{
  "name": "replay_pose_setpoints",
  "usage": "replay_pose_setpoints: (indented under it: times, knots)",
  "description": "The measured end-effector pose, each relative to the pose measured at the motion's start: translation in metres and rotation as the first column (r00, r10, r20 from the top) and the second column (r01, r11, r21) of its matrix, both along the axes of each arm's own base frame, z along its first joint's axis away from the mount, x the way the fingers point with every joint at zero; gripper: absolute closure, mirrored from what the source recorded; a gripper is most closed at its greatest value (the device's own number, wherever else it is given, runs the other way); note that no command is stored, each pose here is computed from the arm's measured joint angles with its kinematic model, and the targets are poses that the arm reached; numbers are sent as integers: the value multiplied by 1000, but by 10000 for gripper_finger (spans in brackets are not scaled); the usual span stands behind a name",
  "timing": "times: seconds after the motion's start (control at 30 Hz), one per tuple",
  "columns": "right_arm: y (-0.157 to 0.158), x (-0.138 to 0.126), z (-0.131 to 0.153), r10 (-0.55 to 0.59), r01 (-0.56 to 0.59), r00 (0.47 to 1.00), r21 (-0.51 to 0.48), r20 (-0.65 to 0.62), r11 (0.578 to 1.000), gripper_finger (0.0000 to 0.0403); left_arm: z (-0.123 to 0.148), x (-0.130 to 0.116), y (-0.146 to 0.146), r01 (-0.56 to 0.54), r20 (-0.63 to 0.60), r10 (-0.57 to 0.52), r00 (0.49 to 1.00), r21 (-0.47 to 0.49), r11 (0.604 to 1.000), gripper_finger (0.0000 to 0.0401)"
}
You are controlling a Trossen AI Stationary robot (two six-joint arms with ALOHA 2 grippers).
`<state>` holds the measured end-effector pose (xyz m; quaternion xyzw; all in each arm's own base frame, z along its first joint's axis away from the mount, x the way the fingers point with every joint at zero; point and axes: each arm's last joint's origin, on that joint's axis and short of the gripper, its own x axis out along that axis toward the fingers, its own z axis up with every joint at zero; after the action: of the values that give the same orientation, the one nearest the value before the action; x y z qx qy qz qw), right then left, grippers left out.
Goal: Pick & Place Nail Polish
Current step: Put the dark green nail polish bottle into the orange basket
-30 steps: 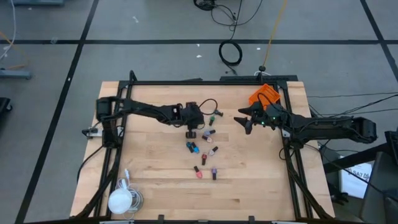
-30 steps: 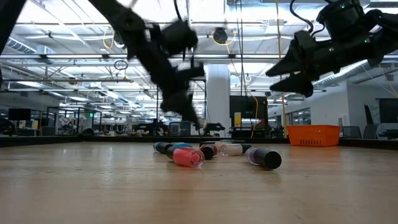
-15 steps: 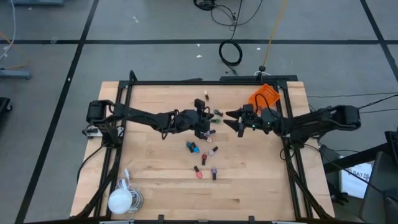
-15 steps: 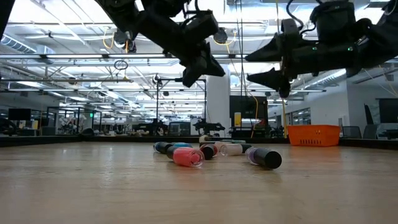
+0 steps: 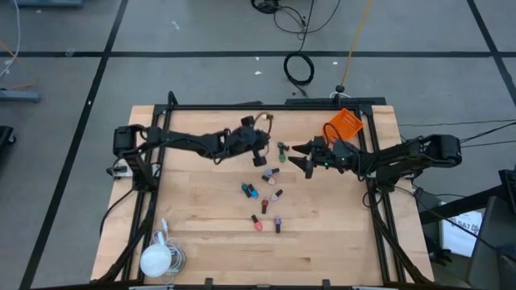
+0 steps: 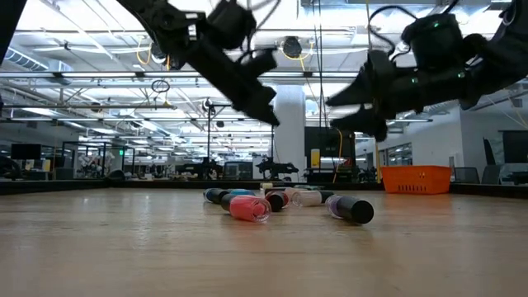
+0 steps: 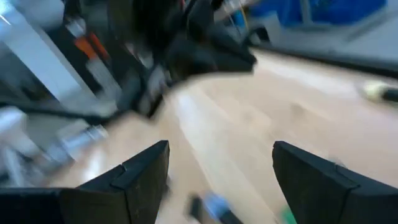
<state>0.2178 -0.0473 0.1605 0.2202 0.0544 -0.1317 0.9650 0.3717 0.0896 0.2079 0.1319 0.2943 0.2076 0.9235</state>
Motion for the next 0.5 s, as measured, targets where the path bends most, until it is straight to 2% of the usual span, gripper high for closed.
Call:
replay_pose_setpoints:
  times: [0.1, 0.17, 0.3, 0.5]
  knots:
    - [-3, -2, -11, -26, 22, 990, -31, -140, 999, 133, -5, -8, 19, -58, 15, 62, 998, -176, 983, 378]
    - [-5, -4, -17, -66, 53, 970, -63, -235, 997, 133, -7, -12, 28, -94, 20, 102, 995, -237, 967, 369]
    - [-11, -2, -17, -125, 75, 937, -162, -325, 984, 133, -7, -16, 42, -156, 42, 175, 984, -283, 946, 322]
    - [-27, 7, -18, -145, 30, 906, -282, -399, 959, 133, -10, -20, 59, -242, 70, 278, 958, -318, 916, 225]
